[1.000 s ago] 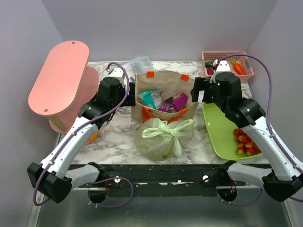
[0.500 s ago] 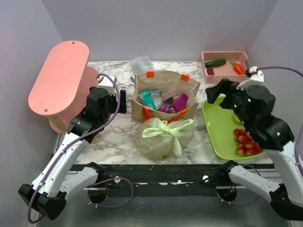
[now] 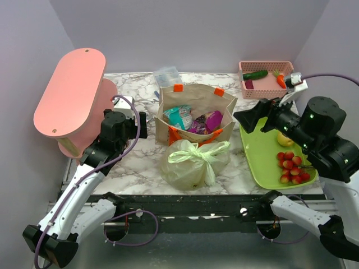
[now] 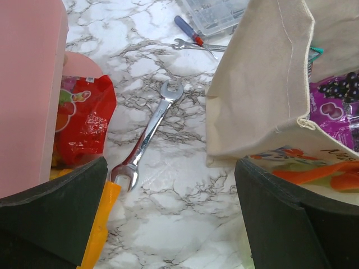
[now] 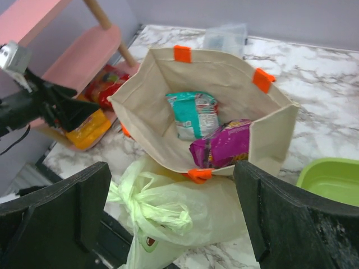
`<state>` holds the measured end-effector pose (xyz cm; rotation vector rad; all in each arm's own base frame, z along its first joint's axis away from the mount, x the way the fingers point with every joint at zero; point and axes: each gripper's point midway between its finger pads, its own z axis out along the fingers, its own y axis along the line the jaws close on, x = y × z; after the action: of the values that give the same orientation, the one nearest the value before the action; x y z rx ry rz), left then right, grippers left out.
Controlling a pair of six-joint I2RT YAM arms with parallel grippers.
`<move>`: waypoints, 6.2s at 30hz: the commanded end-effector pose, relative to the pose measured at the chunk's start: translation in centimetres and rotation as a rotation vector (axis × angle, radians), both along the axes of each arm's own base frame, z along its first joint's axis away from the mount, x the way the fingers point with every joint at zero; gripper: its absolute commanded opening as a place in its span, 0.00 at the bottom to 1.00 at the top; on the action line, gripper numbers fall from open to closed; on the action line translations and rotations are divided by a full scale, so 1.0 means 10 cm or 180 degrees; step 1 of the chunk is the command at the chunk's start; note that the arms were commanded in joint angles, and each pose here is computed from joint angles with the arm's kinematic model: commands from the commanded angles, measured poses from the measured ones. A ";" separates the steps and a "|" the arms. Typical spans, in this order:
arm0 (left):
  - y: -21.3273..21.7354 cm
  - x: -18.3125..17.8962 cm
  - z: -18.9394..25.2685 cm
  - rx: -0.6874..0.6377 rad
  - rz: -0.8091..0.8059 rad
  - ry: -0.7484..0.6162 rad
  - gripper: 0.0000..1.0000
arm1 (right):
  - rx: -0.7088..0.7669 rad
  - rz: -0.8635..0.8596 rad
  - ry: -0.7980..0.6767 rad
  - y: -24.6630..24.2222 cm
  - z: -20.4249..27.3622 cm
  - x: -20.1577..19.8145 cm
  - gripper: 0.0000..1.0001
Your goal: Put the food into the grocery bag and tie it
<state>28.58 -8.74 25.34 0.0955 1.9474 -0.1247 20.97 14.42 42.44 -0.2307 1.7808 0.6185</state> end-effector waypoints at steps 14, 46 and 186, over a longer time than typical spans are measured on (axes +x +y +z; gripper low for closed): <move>0.10 -0.04 0.09 0.0028 0.0062 -0.0210 0.98 | -0.0396 0.1726 0.0974 0.75 -0.90 -0.47 1.00; 0.13 -0.04 0.08 0.0098 0.0087 -0.0190 0.99 | -0.1836 0.1685 0.0808 1.29 -1.91 -0.44 1.00; 0.24 -0.06 0.10 0.0191 0.0227 -0.0260 0.99 | -0.1411 0.0028 -0.0233 1.62 -1.58 1.47 0.01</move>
<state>28.01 -6.81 26.09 0.0855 1.8909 -0.0314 35.04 30.51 30.32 -0.5451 1.7468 0.1825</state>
